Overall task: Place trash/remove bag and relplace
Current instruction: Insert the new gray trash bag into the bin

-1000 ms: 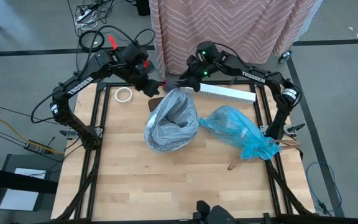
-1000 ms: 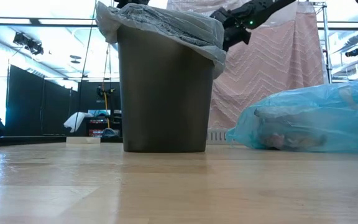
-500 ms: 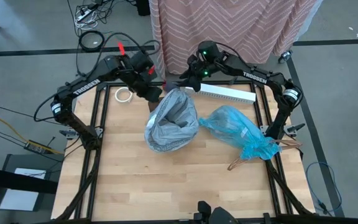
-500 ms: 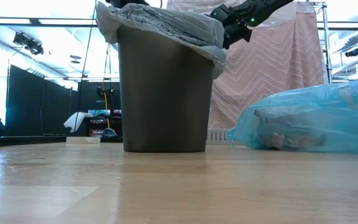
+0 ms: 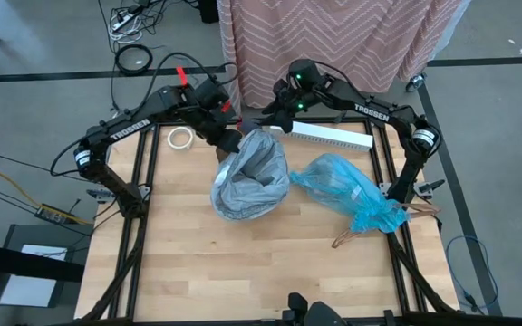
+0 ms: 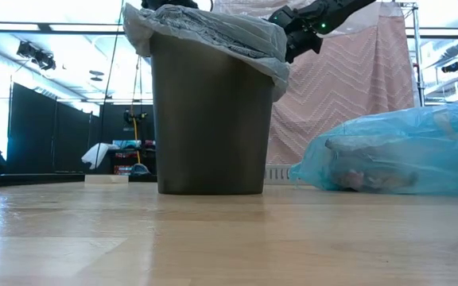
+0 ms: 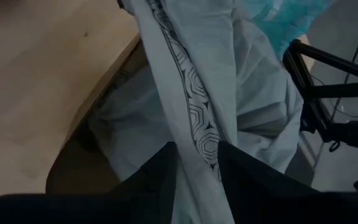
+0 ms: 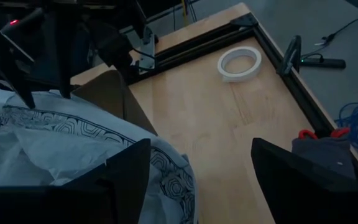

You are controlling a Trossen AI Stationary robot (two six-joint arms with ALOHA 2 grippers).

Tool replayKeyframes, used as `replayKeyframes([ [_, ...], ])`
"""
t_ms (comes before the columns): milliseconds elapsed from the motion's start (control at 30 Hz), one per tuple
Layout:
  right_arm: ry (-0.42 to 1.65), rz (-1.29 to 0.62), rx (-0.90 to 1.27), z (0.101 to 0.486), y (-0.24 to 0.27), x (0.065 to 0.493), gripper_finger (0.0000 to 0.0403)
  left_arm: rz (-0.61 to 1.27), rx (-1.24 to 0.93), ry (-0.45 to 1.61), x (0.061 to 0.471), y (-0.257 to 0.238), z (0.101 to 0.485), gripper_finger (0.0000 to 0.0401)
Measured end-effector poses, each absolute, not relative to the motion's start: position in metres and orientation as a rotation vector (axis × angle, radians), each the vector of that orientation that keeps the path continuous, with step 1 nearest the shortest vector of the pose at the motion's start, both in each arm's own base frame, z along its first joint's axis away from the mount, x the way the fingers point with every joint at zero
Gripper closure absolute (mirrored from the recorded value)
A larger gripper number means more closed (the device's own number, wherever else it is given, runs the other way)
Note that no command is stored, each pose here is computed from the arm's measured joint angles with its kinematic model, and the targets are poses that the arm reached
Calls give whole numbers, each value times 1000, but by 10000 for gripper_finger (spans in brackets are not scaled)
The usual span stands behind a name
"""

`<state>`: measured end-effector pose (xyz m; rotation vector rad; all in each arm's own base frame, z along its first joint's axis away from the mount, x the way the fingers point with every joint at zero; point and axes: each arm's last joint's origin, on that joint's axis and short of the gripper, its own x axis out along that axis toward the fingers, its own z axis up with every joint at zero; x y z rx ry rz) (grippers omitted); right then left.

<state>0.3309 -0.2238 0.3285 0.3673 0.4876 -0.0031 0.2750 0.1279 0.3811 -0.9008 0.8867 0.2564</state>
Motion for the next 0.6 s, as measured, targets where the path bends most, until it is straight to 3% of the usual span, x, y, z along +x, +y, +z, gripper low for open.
replayKeyframes([
  [367, 489, -3, 368, 328, -224, 331, 144, 258, -890, 868, 278, 127, 381, 274],
  [600, 489, -2, 368, 328, -224, 331, 145, 244, -917, 956, 282, 120, 355, 276],
])
